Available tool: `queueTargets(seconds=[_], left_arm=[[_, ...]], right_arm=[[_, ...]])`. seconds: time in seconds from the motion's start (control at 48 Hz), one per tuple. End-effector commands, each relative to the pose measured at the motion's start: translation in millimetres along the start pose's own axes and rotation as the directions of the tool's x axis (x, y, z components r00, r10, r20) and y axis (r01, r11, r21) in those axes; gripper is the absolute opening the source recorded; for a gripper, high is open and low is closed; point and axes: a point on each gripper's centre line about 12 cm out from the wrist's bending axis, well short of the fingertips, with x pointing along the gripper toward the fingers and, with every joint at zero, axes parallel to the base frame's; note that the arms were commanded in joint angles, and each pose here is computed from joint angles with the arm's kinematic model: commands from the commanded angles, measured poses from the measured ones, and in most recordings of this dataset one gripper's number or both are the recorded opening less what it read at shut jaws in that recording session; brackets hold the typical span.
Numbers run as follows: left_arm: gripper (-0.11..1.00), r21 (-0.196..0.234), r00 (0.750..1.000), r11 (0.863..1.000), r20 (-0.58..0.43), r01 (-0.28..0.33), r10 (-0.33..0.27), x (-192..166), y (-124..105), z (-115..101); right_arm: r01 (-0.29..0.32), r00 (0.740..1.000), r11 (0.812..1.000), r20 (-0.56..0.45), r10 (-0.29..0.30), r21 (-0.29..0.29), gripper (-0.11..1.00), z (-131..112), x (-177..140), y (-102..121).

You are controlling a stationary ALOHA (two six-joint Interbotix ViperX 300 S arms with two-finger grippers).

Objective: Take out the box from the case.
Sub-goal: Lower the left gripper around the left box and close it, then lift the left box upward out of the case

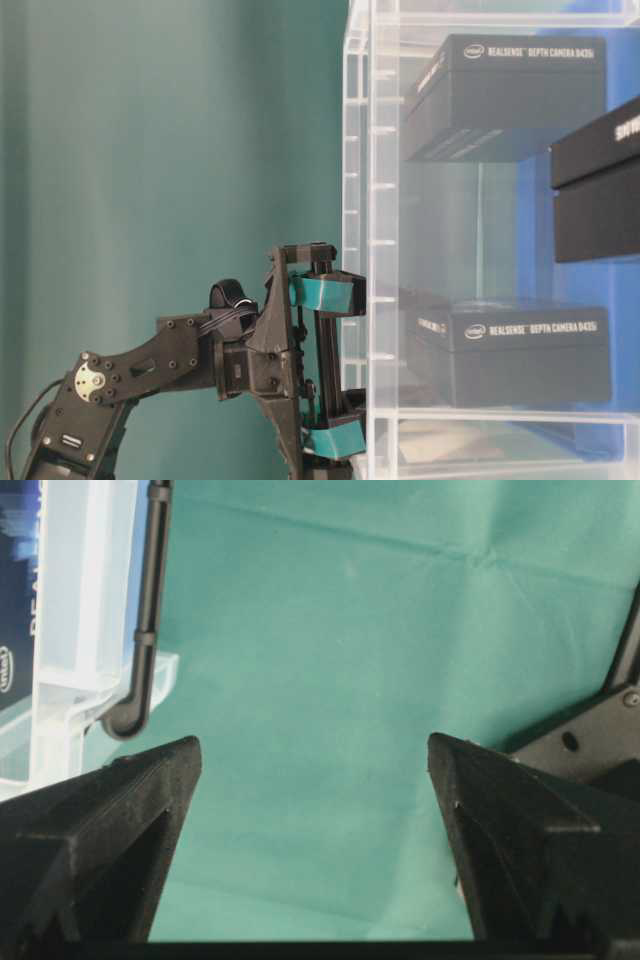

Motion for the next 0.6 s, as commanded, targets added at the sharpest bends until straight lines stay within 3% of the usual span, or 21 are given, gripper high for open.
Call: queueTargets(seconds=[0.0,0.333,0.583], left_arm=[[0.61,0.007,0.998,0.998,0.014,0.056,-0.056,-25.4,-7.7,-2.0],[0.61,0.024,0.997,0.997,0.014,0.071,-0.071,-50.3,-17.2,-4.2],[0.61,0.019,0.995,0.995,0.022,0.095,-0.096,-89.1,-15.6,-2.8]], right_arm=[[-0.016,1.0,1.0,0.009,0.016,0.002,0.89,1.8,-3.8,1.0],[-0.017,1.0,1.0,0.007,0.017,0.001,0.89,1.3,-4.2,0.8],[-0.019,1.0,1.0,0.01,0.019,0.001,0.89,1.5,-4.6,0.7]])
